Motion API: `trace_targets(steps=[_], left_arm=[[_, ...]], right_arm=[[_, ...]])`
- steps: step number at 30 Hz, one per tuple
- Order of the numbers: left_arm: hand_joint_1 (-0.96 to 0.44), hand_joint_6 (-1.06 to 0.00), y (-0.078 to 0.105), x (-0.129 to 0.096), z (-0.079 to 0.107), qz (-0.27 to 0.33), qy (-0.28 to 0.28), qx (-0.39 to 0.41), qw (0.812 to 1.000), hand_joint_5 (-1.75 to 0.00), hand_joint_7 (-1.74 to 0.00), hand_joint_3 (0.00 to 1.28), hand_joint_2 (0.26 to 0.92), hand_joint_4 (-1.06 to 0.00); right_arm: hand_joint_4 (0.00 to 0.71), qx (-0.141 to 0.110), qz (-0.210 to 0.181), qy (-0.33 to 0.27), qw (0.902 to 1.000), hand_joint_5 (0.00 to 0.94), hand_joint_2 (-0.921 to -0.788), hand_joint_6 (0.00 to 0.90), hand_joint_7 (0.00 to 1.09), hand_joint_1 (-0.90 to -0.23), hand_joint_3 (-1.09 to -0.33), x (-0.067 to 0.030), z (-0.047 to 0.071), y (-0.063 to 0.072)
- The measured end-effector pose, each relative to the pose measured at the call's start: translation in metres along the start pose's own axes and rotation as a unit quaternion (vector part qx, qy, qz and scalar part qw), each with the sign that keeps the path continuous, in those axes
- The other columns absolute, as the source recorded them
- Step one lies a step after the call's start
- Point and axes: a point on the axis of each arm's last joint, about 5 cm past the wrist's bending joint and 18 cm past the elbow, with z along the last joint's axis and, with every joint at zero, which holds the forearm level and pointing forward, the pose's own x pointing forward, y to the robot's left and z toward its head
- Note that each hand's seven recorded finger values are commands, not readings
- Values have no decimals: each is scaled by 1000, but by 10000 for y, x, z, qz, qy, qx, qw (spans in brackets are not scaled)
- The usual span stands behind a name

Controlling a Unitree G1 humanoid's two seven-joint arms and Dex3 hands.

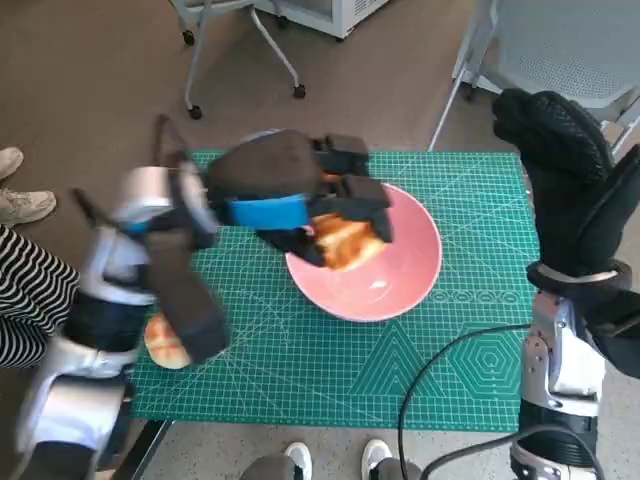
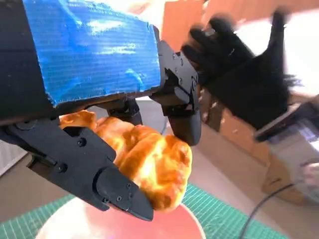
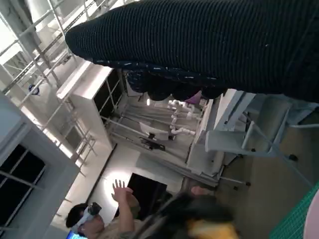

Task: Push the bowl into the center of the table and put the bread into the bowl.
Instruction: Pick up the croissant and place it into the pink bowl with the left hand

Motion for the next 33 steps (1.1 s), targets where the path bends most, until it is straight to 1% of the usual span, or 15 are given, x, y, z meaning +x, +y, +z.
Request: trace_targets(steps=[4, 13, 16, 17, 18, 19, 20, 21, 22, 23, 24, 28, 33], left_arm=[[1, -676, -110, 98, -53, -78, 181, -90, 9998, -1056, -1219, 48, 920, -687], [0, -632, -317, 233, -167, -191, 406, -277, 9986, -1107, -1253, 82, 920, -654], [0, -581, -371, 247, -198, -249, 448, -371, 9980, -1167, -1292, 123, 921, -608], [0, -557, -384, 249, -204, -270, 456, -391, 9978, -1212, -1322, 156, 921, -557], [-15, -448, -394, 250, -209, -292, 468, -411, 9976, -954, -1115, 171, 877, -444], [-25, -419, -404, 250, -213, -329, 481, -426, 9974, -698, -905, 156, 861, -418], [-38, -369, -411, 250, -215, -372, 491, -434, 9972, -473, -724, 125, 842, -364], [-38, -369, -414, 250, -216, -446, 507, -439, 9968, -473, -724, 125, 842, -364], [-49, -325, -417, 251, -217, -515, 523, -443, 9963, -309, -588, 94, 824, -311], [-62, -284, -413, 250, -217, -620, 547, -440, 9956, -198, -492, 70, 805, -256], [-83, -246, -406, 247, -217, -715, 571, -430, 9949, -126, -423, 51, 788, -200], [-162, -162, -334, 215, -217, -1091, 716, -432, 9905, -33, -308, 24, 764, -78], [-243, -113, -194, 137, -198, -1377, 836, -542, 9854, -5, -254, 15, 761, -17]], right_arm=[[145, -11, 3, 5, 10000, 0, -921, 8, 606, -674, -675, -2, 4, -4], [143, -39, 6, 10, 10000, 0, -921, 7, 612, -667, -677, -4, 13, -15], [143, -47, 5, -6, 10000, 0, -921, 5, 612, -667, -679, -4, 20, -14], [143, -49, 6, -12, 10000, 0, -921, 5, 613, -667, -680, -3, 23, -13], [144, -51, 4, -16, 10000, 1, -921, 5, 613, -667, -681, -3, 25, -12], [145, -52, 0, -16, 10000, 1, -921, 5, 614, -667, -682, -3, 27, -12], [146, -52, -4, -15, 10000, 2, -921, 5, 615, -668, -683, -3, 30, -11], [146, -52, -11, -13, 10000, 2, -921, 5, 615, -668, -683, -3, 32, -11], [147, -51, -16, -10, 10000, 2, -921, 5, 616, -668, -683, -2, 34, -11], [148, -50, -20, -9, 10000, 3, -921, 4, 617, -667, -684, -1, 36, -10], [149, -50, -22, -11, 10000, 3, -921, 4, 617, -667, -684, 0, 38, -9], [150, -56, -19, -23, 10000, 4, -921, 3, 619, -667, -685, 1, 46, -8], [153, -54, -26, -9, 10000, 5, -921, 1, 622, -666, -686, 1, 47, -8]])
